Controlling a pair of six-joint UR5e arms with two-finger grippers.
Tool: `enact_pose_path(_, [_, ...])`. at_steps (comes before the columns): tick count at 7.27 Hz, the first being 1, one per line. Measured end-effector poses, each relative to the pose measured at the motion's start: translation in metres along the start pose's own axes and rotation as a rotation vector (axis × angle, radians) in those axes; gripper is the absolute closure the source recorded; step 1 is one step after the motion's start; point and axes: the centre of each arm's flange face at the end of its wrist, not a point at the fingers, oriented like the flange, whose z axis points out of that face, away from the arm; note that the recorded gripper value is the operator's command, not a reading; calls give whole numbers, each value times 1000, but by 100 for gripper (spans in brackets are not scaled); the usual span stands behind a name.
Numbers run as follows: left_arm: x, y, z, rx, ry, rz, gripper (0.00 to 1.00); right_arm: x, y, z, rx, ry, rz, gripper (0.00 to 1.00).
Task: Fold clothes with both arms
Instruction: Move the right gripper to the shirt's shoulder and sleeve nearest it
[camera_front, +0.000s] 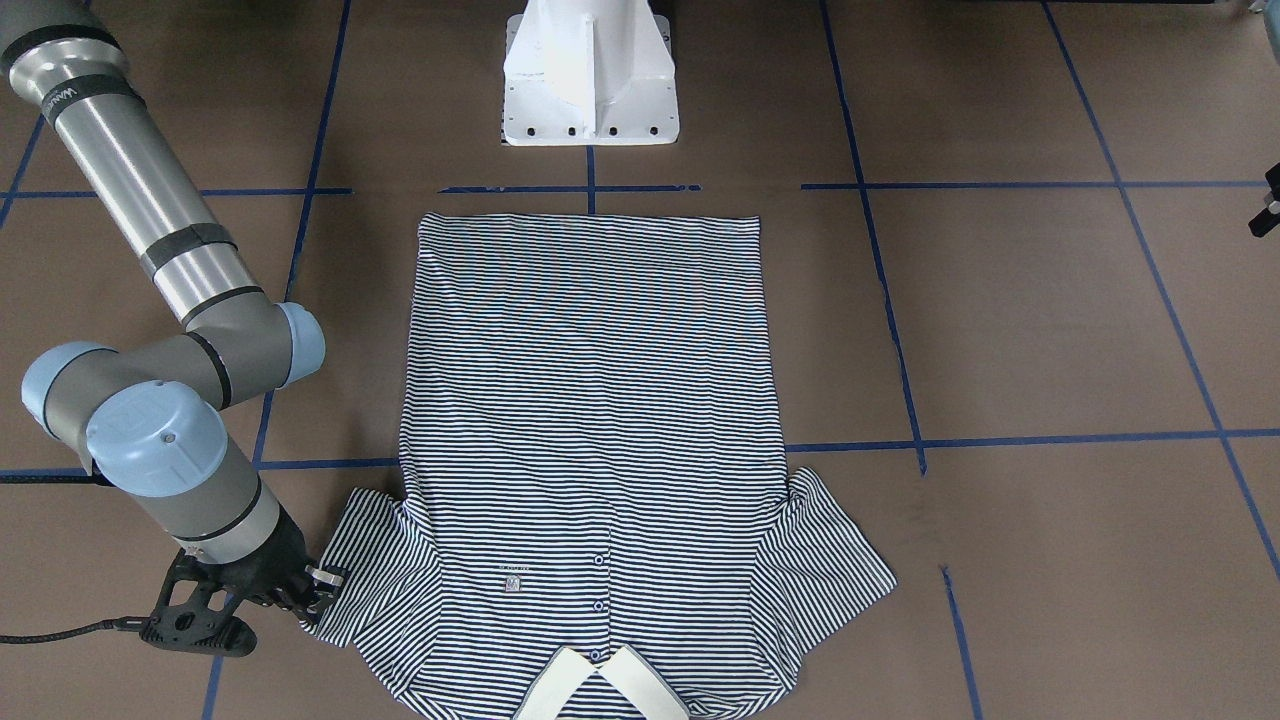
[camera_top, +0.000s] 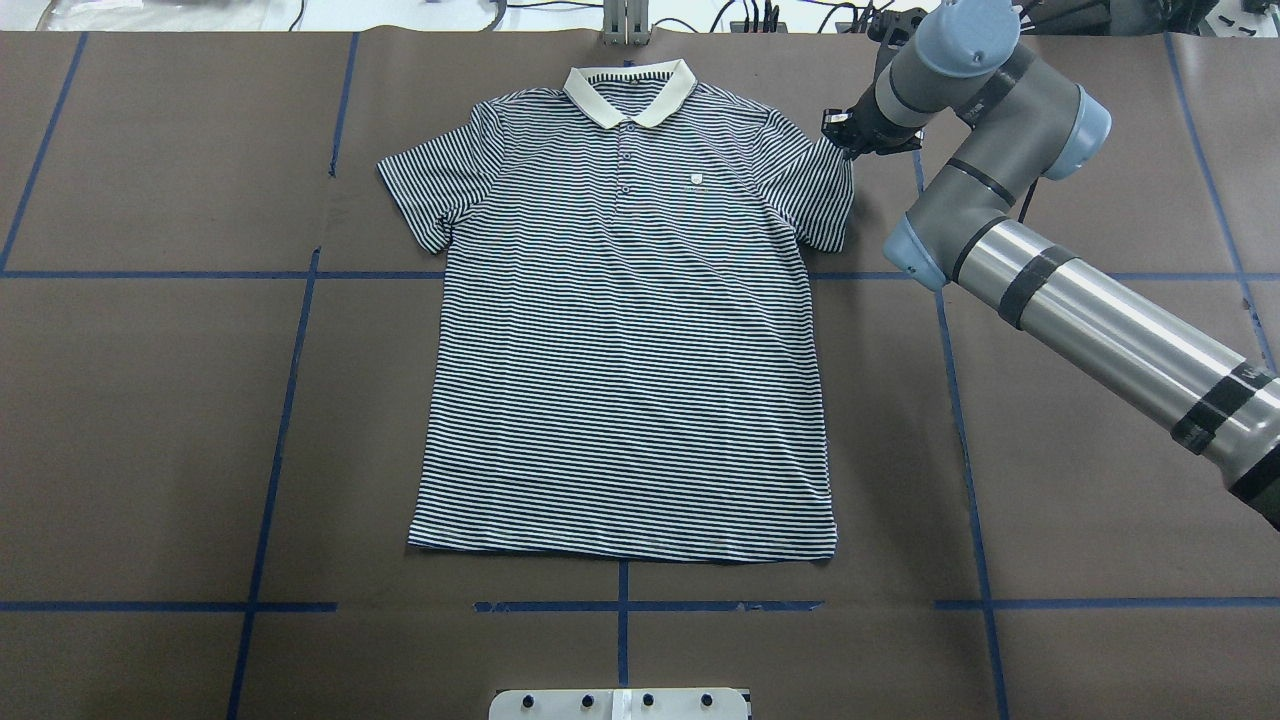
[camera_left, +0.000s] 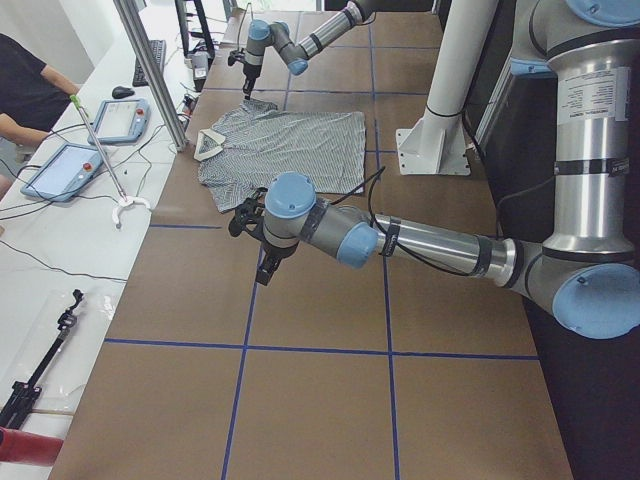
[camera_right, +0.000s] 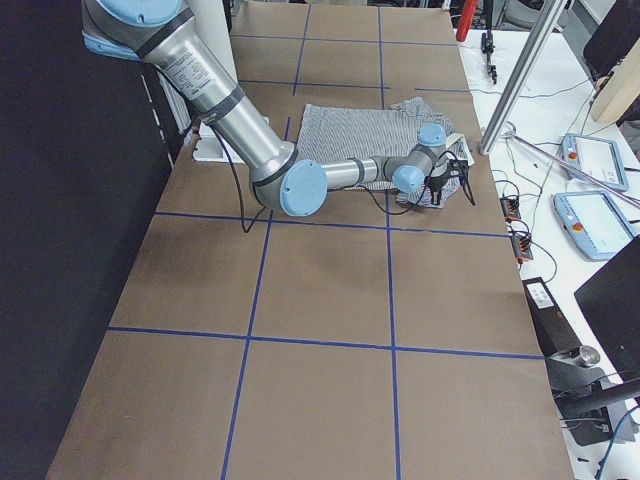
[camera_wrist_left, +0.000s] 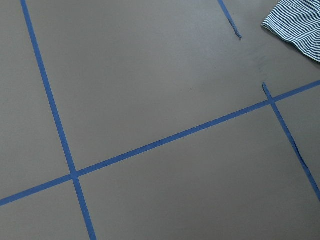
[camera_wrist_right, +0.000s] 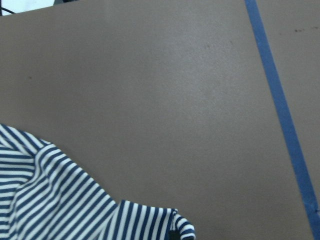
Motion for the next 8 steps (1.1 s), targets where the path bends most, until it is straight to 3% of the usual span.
enact_pose_path(2, [1,0,-1,2,0,2,0,-17,33,-28,11,-75,-43,100])
enact_pose_path(4, [2,0,-1,2,1,2,0,-64,68,-39,6,-124,-29,100])
enact_pose_path(5, [1,0,0,1,1,2,0,-94,77,-35,20,-102,-11,100])
enact_pose_path(8, [1,0,0,0,1,2,0,-152,56,-1,67,21,12,100])
